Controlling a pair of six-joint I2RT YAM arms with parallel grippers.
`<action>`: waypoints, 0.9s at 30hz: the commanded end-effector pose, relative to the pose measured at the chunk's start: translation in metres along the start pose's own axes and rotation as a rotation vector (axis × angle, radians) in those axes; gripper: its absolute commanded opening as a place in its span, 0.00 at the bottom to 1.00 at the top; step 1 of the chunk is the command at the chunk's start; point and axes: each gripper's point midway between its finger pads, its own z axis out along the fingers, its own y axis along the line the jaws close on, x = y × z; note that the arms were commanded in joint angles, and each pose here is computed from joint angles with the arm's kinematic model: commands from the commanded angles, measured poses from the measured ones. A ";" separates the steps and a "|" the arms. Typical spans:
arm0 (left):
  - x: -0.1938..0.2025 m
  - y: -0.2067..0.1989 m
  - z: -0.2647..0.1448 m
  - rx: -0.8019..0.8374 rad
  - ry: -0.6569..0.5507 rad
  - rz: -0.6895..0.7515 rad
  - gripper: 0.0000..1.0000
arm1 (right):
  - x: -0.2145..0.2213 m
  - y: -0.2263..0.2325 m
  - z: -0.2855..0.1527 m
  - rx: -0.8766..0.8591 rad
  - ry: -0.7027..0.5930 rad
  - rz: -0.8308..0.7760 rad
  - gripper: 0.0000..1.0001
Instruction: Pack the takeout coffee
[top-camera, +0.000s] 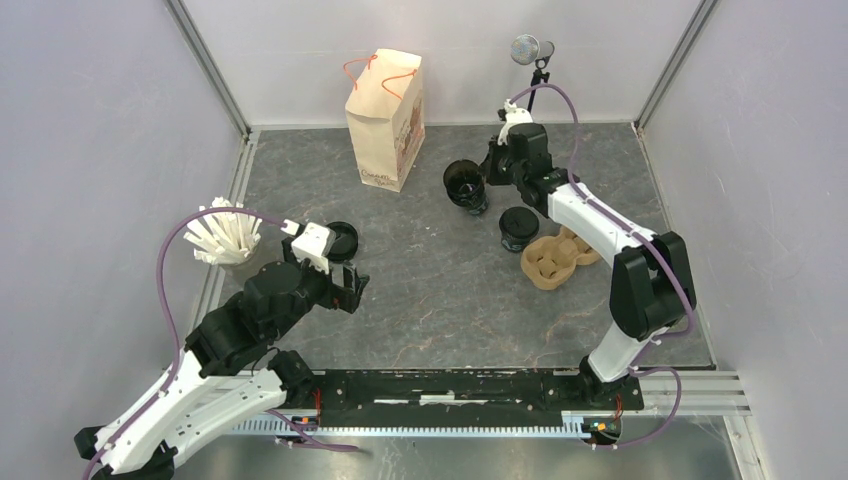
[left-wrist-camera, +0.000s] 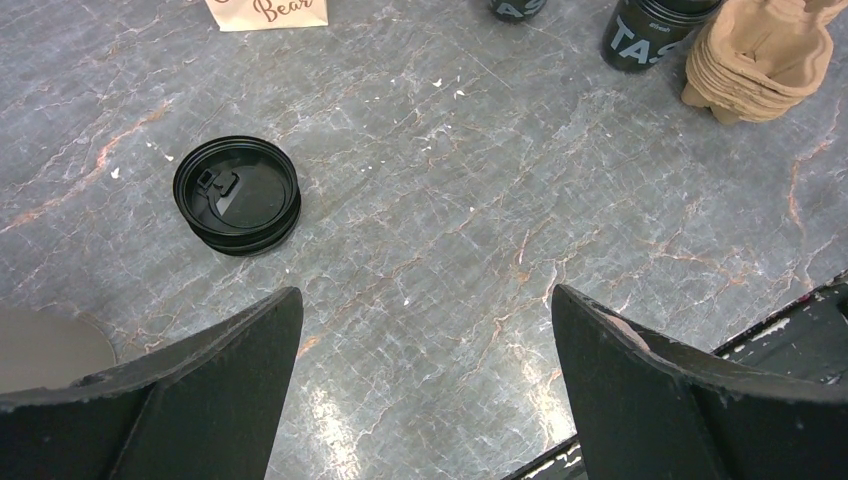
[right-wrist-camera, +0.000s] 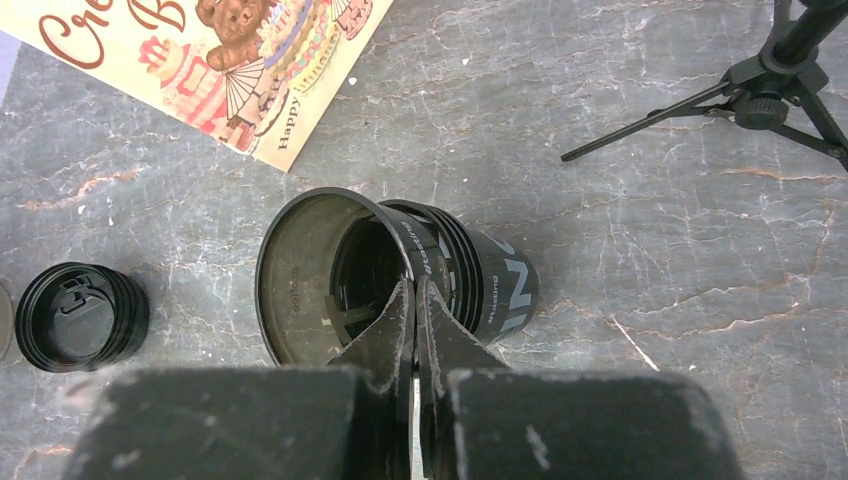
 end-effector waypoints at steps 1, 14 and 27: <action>0.001 0.002 0.003 -0.005 0.000 0.035 1.00 | -0.044 0.001 -0.020 -0.021 -0.119 0.022 0.00; 0.003 0.003 0.005 -0.017 0.012 0.038 1.00 | -0.058 -0.009 -0.037 -0.067 -0.163 0.068 0.00; 0.005 0.006 0.007 -0.040 0.022 0.043 1.00 | -0.061 0.014 -0.082 -0.194 -0.186 0.085 0.00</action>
